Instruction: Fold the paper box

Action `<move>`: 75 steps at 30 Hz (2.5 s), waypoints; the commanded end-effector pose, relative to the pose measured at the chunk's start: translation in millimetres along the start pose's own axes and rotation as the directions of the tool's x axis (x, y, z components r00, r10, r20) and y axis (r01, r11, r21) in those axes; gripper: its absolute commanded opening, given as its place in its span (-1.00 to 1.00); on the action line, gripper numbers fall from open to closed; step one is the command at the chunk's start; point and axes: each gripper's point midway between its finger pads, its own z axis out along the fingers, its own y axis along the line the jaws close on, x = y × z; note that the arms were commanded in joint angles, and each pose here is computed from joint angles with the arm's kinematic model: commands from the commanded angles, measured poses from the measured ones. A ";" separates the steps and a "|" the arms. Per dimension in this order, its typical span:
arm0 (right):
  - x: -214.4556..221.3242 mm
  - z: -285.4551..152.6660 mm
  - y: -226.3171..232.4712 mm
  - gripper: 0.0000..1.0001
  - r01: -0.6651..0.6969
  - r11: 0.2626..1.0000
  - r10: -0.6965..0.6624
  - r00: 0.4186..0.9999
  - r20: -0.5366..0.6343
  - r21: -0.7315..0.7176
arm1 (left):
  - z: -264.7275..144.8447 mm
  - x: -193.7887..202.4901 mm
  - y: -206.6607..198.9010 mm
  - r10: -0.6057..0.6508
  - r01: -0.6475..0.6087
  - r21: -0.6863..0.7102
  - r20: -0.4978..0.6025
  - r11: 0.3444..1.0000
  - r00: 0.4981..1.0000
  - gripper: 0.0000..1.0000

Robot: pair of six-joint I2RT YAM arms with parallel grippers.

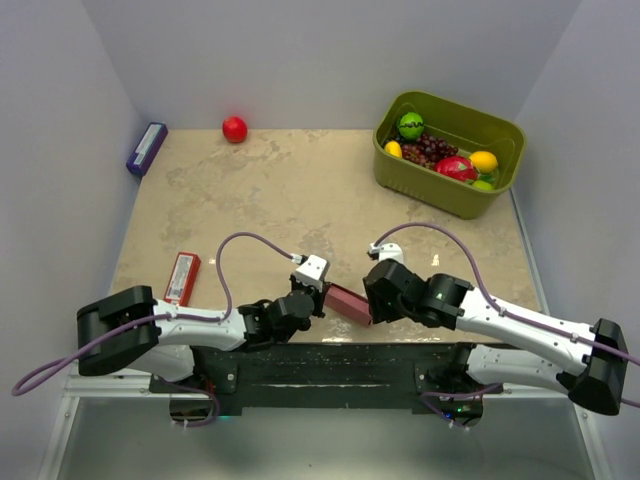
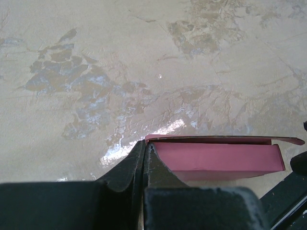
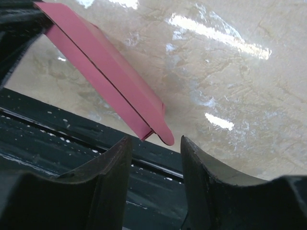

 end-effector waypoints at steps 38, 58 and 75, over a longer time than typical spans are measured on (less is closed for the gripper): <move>9.0 7.6 -1.3 -0.63 0.013 0.988 -0.018 0.999 0.032 0.156 | -20.1 80.2 36.2 0.192 -0.205 -0.022 -0.266 0.979 0.945 -1.00; -1.3 2.8 8.9 -0.47 0.088 0.992 -0.093 0.994 0.054 0.091 | -21.2 79.3 35.8 0.192 -0.203 -0.016 -0.263 0.979 0.946 -1.00; 6.0 8.6 2.2 -0.58 0.086 0.985 -0.088 0.996 0.010 0.153 | -22.0 78.0 36.6 0.192 -0.203 -0.018 -0.260 0.979 0.946 -1.00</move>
